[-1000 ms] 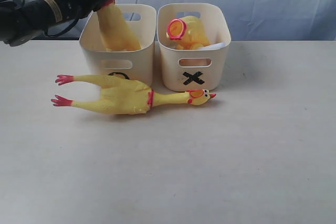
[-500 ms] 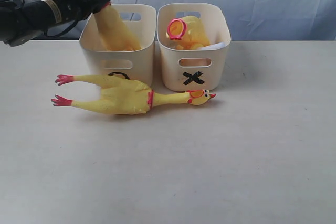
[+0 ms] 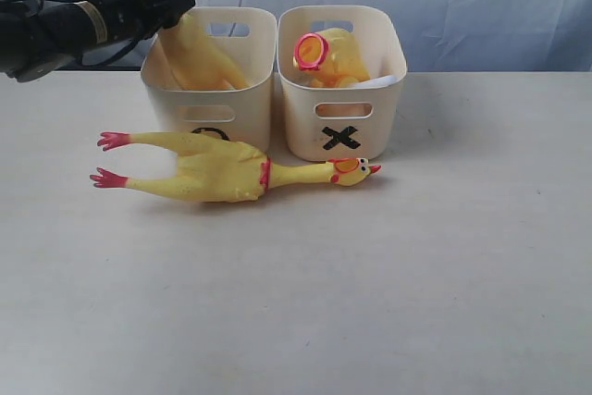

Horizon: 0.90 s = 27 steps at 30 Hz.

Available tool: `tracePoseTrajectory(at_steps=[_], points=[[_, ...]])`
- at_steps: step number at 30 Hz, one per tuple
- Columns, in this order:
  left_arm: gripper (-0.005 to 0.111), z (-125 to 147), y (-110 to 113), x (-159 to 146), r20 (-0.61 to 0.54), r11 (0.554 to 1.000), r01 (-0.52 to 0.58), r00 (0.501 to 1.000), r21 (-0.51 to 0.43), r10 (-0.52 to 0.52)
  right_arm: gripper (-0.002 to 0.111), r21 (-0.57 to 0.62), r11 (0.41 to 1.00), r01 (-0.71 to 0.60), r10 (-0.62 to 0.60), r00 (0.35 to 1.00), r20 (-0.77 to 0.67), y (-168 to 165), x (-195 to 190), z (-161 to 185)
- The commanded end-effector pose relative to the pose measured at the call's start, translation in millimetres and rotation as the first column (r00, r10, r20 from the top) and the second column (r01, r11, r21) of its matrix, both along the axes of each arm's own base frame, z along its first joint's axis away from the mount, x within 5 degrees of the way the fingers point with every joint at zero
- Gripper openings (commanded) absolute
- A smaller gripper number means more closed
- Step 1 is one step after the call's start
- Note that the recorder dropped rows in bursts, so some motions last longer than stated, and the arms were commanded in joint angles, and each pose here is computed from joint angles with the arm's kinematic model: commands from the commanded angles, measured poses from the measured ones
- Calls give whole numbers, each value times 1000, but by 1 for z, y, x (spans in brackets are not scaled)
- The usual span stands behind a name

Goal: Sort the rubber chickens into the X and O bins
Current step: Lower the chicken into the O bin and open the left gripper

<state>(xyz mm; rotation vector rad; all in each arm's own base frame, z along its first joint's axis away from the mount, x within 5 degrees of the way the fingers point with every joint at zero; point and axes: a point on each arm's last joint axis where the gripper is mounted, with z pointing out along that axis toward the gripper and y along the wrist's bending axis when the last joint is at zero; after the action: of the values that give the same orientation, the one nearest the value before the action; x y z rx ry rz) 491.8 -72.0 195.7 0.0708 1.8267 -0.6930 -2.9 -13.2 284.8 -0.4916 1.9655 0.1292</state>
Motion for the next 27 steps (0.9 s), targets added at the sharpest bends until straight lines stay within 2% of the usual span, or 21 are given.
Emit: tracePoseTrajectory(at_steps=[1, 7, 12, 16, 23, 27], points=[[63, 6, -1, 0, -5, 990, -12, 1000, 142, 13, 0, 1, 1000, -6, 6, 1000, 2, 0, 0, -1], [63, 19, -2, 0, 37, 956, 23, 999, 291, -36, 0, 1, 1000, -6, 6, 1000, 2, 0, 0, -1], [63, 22, -11, 1, 59, 895, 72, 992, 439, -108, 0, 1, 1000, -6, 6, 1000, 2, 0, 0, -1], [63, 21, -21, 0, 58, 841, 78, 990, 535, -129, 0, 1, 1000, -6, 6, 1000, 2, 0, 0, -1], [63, 18, -24, 1, 45, 812, -4, 999, 583, -27, 0, 1, 1000, -6, 6, 1000, 2, 0, 0, -1], [66, 18, -23, 1, 40, 822, -13, 999, 570, -11, 0, 1, 1000, -6, 6, 1000, 2, 0, 0, -1]])
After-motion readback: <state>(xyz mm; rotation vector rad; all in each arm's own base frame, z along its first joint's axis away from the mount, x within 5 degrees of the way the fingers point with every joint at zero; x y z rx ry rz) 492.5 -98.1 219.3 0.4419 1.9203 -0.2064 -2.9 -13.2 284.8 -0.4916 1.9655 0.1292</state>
